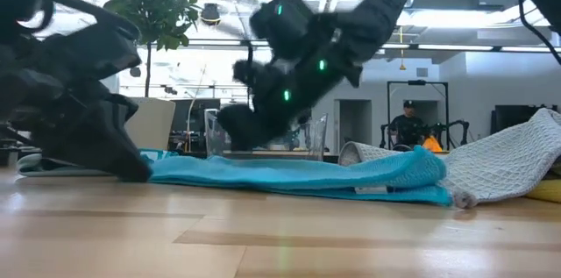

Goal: Fold microfiber towels
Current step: Fold the blue microfiber cloth

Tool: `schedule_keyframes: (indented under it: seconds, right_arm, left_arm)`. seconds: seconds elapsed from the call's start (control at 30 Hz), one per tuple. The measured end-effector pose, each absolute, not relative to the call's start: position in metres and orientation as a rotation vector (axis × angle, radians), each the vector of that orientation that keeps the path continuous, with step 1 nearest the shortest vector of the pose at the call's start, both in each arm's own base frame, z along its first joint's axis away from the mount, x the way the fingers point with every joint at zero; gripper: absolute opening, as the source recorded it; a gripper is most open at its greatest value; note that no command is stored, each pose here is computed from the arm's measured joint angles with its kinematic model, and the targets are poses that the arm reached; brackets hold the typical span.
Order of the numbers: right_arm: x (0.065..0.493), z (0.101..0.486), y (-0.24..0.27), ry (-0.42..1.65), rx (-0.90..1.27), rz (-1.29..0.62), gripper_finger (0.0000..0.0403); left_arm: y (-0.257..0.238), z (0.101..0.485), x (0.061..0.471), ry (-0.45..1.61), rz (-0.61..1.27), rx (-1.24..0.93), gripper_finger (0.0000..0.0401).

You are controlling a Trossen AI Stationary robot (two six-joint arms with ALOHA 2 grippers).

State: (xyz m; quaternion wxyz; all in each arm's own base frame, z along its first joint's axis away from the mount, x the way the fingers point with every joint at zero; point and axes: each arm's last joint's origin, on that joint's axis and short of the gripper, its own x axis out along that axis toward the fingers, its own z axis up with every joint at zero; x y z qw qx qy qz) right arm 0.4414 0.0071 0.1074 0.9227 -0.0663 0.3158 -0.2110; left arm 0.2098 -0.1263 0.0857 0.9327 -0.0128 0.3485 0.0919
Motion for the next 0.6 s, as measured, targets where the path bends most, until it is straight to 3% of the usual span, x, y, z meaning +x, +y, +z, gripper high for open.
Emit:
schedule_keyframes:
  seconds: [0.27, 0.6]
  right_arm:
    - [0.44, 0.144, 0.052, 0.515, -0.154, -0.334, 0.0059]
    - [0.451, 0.092, 0.051, 0.5, -0.122, -0.308, 0.0031]
  left_arm:
    - [-0.12, 0.128, 0.198, 0.665, 0.193, -0.041, 0.0]
    - [-0.125, 0.109, 0.21, 0.587, 0.243, -0.013, 0.0]
